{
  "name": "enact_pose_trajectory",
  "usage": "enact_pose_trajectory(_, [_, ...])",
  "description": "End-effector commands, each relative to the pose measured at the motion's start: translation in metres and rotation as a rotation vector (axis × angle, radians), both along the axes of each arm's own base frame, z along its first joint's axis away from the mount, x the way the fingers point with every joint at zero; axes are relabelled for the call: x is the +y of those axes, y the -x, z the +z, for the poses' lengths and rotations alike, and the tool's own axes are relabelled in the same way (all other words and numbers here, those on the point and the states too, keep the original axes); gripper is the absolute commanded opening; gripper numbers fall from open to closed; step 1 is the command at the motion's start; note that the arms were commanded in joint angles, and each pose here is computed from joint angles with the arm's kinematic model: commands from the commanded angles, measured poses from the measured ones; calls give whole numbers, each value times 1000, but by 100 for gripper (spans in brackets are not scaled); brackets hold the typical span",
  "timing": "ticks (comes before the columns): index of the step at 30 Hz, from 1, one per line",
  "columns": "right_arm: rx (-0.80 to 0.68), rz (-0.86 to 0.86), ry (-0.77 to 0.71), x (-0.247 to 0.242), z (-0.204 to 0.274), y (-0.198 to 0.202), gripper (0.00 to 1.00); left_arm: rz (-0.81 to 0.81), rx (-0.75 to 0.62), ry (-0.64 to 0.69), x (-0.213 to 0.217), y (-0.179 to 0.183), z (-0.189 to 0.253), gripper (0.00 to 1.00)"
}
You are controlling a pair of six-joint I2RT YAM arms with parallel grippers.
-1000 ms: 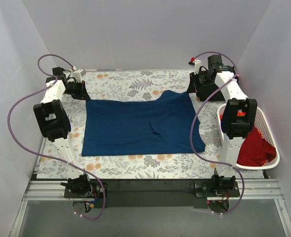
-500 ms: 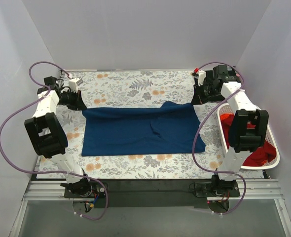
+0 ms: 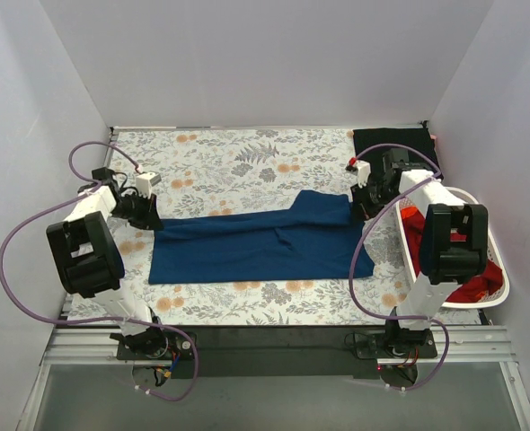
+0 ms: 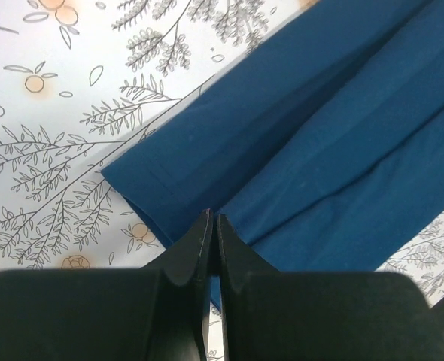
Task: Fold and stack the t-shirts
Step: Fold the tshirt
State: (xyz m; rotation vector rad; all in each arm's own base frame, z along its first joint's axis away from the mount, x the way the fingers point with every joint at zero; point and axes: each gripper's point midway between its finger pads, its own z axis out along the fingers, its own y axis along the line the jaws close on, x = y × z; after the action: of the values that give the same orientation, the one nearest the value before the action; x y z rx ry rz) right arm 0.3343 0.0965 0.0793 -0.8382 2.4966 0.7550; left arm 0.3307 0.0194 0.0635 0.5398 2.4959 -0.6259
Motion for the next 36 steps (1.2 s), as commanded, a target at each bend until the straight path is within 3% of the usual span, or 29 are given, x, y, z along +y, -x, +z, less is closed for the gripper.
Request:
enact_pose_trajectory(1, [-3,14,28,-6,-18,2,1,7,-28,-46,11,-8,-7,0])
enact_pose_trajectory(8, [21,-5,34,-7,-24,-5,1,27,-22,-44,11,-13,-3,0])
enact_pose_trajectory(18, [-106,5,-8,0,40,-21,1,11,-133,-43,17,-45,63,0])
enact_pose_trajectory(28, [21,25,25,-6,-7,16,1,-37,-64,-118,23,-18,21,0])
enact_pose_trajectory(36, [23,1,14,-4,-7,6,1,35,-84,-74,26,-49,22,0])
